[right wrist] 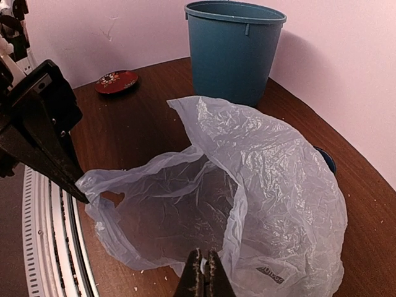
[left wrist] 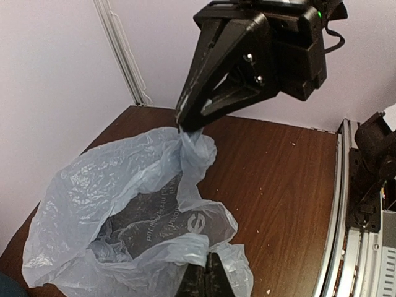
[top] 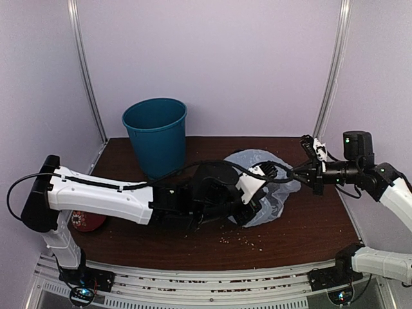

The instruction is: Put the trash bags into the trash bin

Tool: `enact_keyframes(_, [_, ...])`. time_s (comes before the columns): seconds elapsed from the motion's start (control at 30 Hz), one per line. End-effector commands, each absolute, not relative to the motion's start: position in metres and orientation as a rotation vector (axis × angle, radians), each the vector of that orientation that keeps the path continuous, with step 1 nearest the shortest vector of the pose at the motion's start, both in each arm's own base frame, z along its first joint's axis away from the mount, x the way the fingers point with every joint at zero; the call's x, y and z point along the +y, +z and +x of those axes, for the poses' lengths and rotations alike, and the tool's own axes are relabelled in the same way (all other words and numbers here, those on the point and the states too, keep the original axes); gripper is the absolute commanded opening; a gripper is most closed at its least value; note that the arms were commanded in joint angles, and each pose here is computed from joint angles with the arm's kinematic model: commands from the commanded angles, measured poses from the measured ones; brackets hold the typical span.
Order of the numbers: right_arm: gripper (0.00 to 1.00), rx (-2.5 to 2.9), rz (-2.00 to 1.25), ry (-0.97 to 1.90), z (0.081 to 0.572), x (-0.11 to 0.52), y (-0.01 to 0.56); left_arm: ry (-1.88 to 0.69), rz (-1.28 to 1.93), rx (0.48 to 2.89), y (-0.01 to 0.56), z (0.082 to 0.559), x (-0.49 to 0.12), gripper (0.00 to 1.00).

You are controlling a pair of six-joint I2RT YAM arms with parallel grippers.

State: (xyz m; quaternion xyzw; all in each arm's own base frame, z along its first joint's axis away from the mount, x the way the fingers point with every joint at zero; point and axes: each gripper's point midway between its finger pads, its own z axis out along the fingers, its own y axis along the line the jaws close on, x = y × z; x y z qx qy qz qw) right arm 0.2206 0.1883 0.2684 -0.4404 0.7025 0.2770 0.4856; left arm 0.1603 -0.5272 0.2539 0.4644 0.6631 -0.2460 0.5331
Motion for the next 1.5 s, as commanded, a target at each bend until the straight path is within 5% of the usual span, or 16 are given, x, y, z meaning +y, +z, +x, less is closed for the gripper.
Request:
enact_keyframes(0.0, [0.0, 1.662, -1.059, 0.708, 0.226, 0.195, 0.274, -0.665, 1.032, 1.515, 0.28, 0.166, -0.541, 0.0])
enact_keyframes(0.2, [0.02, 1.681, -1.032, 0.678, 0.23, 0.191, 0.254, -0.696, 1.013, 1.527, 0.28, 0.17, -0.545, 0.0])
enact_keyframes(0.5, [0.0, 1.786, -0.633, 0.153, 0.289, 0.111, 0.288, -0.787, 1.046, 1.522, 0.261, 0.17, -0.569, 0.0])
enact_keyframes(0.97, [0.0, 1.801, -0.328, -0.097, 0.291, 0.041, 0.289, -0.824, 1.149, 1.459, 0.227, 0.176, -0.615, 0.0])
enact_keyframes(1.07, [0.0, 1.803, -0.302, -0.108, 0.296, 0.035, 0.277, -0.802, 1.192, 1.496, 0.222, 0.172, -0.598, 0.37])
enact_keyframes(1.13, [0.0, 1.817, -0.316, -0.114, 0.298, 0.036, 0.27, -0.826, 1.24, 1.516, 0.222, 0.16, -0.584, 0.5])
enact_keyframes(1.47, [0.0, 1.798, -0.308, -0.149, 0.291, 0.03, 0.271, -0.672, 0.935, 1.674, 0.294, 0.174, -0.436, 0.76])
